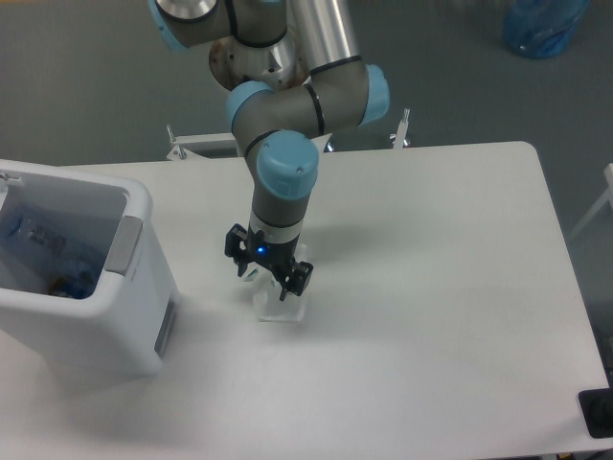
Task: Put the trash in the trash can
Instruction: 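Close the gripper on the wrapper and lift it, then carry the wrapper over the bin and release it inside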
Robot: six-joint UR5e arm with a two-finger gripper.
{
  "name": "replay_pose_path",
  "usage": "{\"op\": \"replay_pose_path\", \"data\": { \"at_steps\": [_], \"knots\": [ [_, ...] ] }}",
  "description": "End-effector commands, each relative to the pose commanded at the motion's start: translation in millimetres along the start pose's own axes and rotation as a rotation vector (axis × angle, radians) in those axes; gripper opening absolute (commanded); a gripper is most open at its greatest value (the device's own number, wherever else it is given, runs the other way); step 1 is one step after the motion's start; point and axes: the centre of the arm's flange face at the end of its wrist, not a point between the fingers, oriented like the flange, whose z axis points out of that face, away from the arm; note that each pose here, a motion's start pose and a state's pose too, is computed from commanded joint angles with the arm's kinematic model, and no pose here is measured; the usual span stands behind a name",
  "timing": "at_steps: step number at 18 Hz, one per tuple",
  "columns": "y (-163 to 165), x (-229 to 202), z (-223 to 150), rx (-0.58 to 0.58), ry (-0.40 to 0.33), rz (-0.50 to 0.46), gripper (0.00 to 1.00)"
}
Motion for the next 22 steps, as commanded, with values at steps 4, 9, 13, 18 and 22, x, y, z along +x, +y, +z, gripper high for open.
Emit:
{"op": "replay_pose_path", "data": {
  "at_steps": [4, 9, 13, 18, 22],
  "knots": [
    [-1, 0, -3, 0.008, 0.003, -0.001, 0.00],
    [-14, -8, -26, 0.067, -0.014, -0.071, 0.00],
    [-54, -29, -114, 0.342, 0.016, -0.149, 0.00],
    [-84, -63, -223, 0.605, 0.055, -0.287, 0.00],
    [-104, -67, -297, 0.755, 0.115, -0.383, 0.00]
  ]
}}
